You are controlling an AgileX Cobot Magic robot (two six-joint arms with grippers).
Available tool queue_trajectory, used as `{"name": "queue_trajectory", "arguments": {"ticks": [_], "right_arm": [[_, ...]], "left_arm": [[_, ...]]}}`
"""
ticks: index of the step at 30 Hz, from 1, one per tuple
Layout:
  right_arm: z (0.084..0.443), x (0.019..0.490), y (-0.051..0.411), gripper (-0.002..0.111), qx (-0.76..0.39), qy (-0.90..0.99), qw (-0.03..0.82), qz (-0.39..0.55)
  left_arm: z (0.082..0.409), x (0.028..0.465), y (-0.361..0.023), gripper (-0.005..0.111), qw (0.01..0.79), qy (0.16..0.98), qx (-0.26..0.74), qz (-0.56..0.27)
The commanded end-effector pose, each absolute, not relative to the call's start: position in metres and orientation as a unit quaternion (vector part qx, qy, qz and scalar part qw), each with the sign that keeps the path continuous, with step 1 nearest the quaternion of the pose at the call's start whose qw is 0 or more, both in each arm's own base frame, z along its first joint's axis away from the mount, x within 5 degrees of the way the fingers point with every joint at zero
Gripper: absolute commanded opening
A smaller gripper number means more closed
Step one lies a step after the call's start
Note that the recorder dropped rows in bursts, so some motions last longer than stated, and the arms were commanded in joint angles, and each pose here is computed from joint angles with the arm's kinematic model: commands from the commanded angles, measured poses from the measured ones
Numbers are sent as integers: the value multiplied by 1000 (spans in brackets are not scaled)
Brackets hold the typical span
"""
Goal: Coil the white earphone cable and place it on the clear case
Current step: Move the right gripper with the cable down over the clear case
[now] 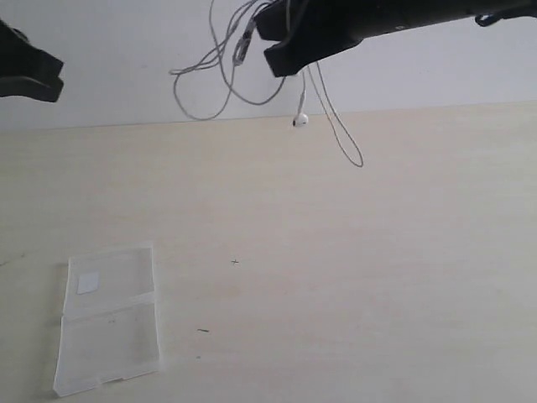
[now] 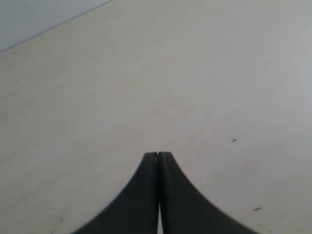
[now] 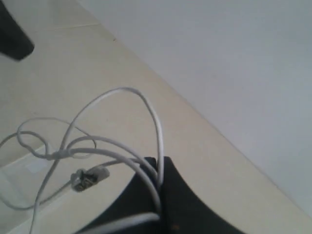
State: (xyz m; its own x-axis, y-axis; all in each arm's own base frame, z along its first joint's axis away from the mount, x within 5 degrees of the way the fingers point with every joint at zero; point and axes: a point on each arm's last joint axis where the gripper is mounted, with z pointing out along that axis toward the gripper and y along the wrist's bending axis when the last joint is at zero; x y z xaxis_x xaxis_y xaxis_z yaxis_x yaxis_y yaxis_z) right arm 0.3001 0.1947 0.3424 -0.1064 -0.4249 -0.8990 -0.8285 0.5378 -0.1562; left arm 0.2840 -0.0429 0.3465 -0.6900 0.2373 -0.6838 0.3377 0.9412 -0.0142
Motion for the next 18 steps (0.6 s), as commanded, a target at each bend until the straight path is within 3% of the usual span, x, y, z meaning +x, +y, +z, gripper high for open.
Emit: {"name": "queue_trajectory", "arguments": {"ticks": [1,7,18], "right_arm": [[337,293,221,0,-486,729,445,186],[325,281,264,0,-555,713,387,185],[283,282,339,0,-620,712,283,168]], "left_arm": [[341,272,-24,0,403,908,101,-57],[320,246,-1,0,441,896,14,-57],[286,203,1,0,456,887,-32,-61]]}}
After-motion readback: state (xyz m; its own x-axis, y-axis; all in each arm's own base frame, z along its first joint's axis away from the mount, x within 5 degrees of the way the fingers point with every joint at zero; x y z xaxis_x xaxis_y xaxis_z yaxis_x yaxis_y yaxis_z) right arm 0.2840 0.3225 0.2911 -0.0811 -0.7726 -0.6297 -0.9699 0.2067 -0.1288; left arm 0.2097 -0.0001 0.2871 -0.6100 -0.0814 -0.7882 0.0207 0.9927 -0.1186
